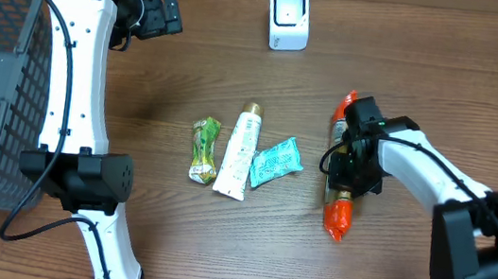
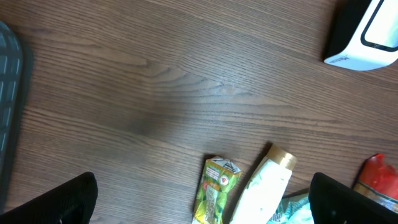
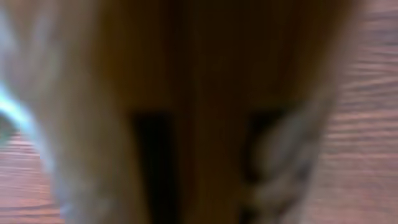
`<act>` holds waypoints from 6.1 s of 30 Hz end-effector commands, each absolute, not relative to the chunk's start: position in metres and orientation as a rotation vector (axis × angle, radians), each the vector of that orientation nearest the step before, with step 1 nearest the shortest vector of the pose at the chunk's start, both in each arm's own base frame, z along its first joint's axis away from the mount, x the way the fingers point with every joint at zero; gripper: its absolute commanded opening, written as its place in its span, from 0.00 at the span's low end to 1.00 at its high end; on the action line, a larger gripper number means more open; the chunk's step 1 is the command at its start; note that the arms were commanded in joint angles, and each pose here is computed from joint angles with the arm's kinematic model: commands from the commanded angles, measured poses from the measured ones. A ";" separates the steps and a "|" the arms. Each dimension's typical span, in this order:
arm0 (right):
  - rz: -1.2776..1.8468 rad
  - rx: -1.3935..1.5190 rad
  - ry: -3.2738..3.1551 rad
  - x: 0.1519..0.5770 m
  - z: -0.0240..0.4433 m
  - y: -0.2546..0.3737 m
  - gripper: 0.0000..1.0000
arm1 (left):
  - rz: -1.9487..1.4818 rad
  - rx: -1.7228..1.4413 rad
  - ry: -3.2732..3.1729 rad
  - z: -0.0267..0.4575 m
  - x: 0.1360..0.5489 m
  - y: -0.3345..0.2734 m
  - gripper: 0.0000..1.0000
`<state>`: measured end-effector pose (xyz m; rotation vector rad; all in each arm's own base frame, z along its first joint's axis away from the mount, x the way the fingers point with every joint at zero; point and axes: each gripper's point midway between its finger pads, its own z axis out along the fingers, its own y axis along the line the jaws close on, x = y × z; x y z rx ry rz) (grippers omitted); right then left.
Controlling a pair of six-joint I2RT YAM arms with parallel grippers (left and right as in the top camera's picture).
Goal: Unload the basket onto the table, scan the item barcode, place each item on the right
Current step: 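Lift the spaghetti package with the right gripper toward the scanner, then hold the spaghetti package barcode in front of the scanner, then carry the spaghetti package right and set it on the table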
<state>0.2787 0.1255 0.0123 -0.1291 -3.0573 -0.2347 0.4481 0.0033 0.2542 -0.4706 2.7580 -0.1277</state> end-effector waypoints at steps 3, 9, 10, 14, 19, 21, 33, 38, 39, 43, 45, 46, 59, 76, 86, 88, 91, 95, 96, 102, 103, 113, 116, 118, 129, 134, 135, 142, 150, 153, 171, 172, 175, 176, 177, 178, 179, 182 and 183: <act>-0.198 -0.222 -3.051 0.283 0.006 0.122 0.04 | -0.144 -0.486 2.721 0.266 0.448 0.004 0.99; -0.412 -0.052 -3.118 0.322 0.066 0.132 0.04 | -0.143 -0.486 2.721 0.266 0.448 0.004 1.00; -0.516 0.074 -3.120 0.326 0.080 0.142 0.04 | -0.143 -0.486 2.721 0.266 0.448 0.004 1.00; -0.834 0.462 -3.091 0.331 0.125 0.174 0.04 | -0.144 -0.486 2.721 0.266 0.448 0.004 1.00; -1.091 0.697 -3.056 0.338 0.165 0.198 0.04 | -0.144 -0.486 2.721 0.266 0.448 0.004 1.00; -1.260 0.790 -2.996 0.336 0.181 0.212 0.04 | -0.144 -0.486 2.721 0.266 0.448 0.004 1.00; -1.915 0.832 -2.664 0.332 0.260 0.252 0.04 | -0.144 -0.484 2.721 0.266 0.448 0.003 0.99; -1.946 0.899 -2.681 0.336 0.287 0.253 0.04 | -0.144 -0.485 2.721 0.266 0.448 0.003 0.99; -1.945 0.911 -2.691 0.337 0.291 0.253 0.04 | -0.144 -0.485 2.721 0.266 0.448 0.003 0.99; -1.809 0.886 -2.847 0.351 0.295 0.250 0.04 | -0.144 -0.484 2.721 0.266 0.448 0.003 1.00; -1.751 0.901 -2.906 0.355 0.295 0.250 0.04 | -0.144 -0.484 2.721 0.266 0.448 0.003 0.99; -1.719 0.907 -2.934 0.357 0.294 0.250 0.04 | -0.144 -0.484 2.721 0.266 0.448 0.003 1.00; 0.148 0.678 -3.795 0.463 0.228 0.167 0.04 | -0.144 -0.484 2.721 0.266 0.448 0.003 1.00; 2.088 1.245 -3.408 0.620 0.223 0.148 0.04 | -0.144 -0.485 2.721 0.266 0.448 0.003 1.00; 2.134 1.155 -3.384 0.633 0.163 0.145 0.04 | -0.144 -0.484 2.721 0.266 0.448 0.003 1.00; 2.130 1.130 -3.400 0.633 0.163 0.143 0.04 | -0.144 -0.484 2.721 0.266 0.448 0.003 0.99; 2.134 1.121 -3.397 0.634 0.163 0.140 0.04 | -0.144 -0.484 2.721 0.266 0.448 0.003 1.00; 2.147 1.093 -3.389 0.633 0.163 0.137 0.04 | -0.144 -0.484 2.721 0.266 0.448 0.003 1.00; 2.151 1.086 -3.387 0.633 0.163 0.137 0.04 | -0.144 -0.484 2.721 0.266 0.448 0.003 1.00; 2.156 1.075 -3.384 0.632 0.164 0.136 0.04 | -0.144 -0.484 2.721 0.266 0.448 0.003 1.00; 2.163 1.064 -3.385 0.632 0.164 0.135 0.04 | -0.144 -0.484 2.721 0.266 0.448 0.003 0.99; 2.252 0.926 -3.449 0.630 0.192 0.134 0.04 | -0.144 -0.485 2.721 0.266 0.448 0.003 0.99; 2.295 0.839 -3.477 0.624 0.218 0.131 0.03 | -0.144 -0.485 2.721 0.266 0.448 0.003 0.99; 2.310 0.699 -3.537 0.618 0.241 0.126 0.03 | -0.144 -0.484 2.721 0.266 0.448 0.003 1.00; 0.876 0.533 -4.212 0.521 0.350 0.124 0.04 | -0.144 -0.484 2.721 0.266 0.448 0.003 1.00; -0.039 -0.435 -4.210 0.464 0.364 0.077 0.04 | -0.144 -0.484 2.721 0.266 0.448 0.003 0.99; -0.137 -0.701 -4.121 0.453 0.359 0.057 0.04 | -0.144 -0.484 2.721 0.266 0.448 0.003 1.00; -0.147 -2.288 -2.964 0.377 0.275 -0.062 0.04 | -0.144 -0.484 2.721 0.266 0.448 0.003 0.99; -0.036 -2.584 -2.472 0.374 0.165 -0.082 0.04 | -0.144 -0.484 2.721 0.266 0.448 0.003 1.00; -0.055 -2.610 -2.400 0.379 0.130 -0.079 0.04 | -0.144 -0.484 2.721 0.266 0.448 0.003 1.00; -0.067 -2.487 -2.591 0.408 0.111 -0.082 1.00 | -0.144 -0.485 2.721 0.266 0.448 0.003 1.00; -0.086 -2.416 -2.667 0.412 0.118 -0.080 1.00 | -0.144 -0.485 2.721 0.266 0.448 0.003 1.00; -0.244 -2.121 -2.922 0.428 0.147 -0.063 1.00 | -0.144 -0.484 2.721 0.266 0.448 0.003 0.99; -0.331 -1.980 -3.012 0.434 0.157 -0.053 1.00 | -0.144 -0.485 2.721 0.266 0.448 0.003 1.00; -0.463 -1.766 -3.125 0.441 0.169 -0.036 1.00 | -0.144 -0.484 2.721 0.266 0.448 0.003 1.00; -0.689 -1.395 -3.253 0.446 0.183 -0.003 1.00 | -0.144 -0.484 2.721 0.266 0.448 0.003 1.00; -0.805 -1.222 -3.277 0.446 0.188 0.016 1.00 | -0.144 -0.484 2.721 0.266 0.448 0.003 1.00; -0.935 -0.965 -3.253 0.436 0.186 0.056 1.00 | -0.144 -0.484 2.721 0.266 0.448 0.003 1.00; -0.914 -0.918 -3.233 0.429 0.180 0.069 1.00 | -0.144 -0.484 2.721 0.266 0.448 0.003 1.00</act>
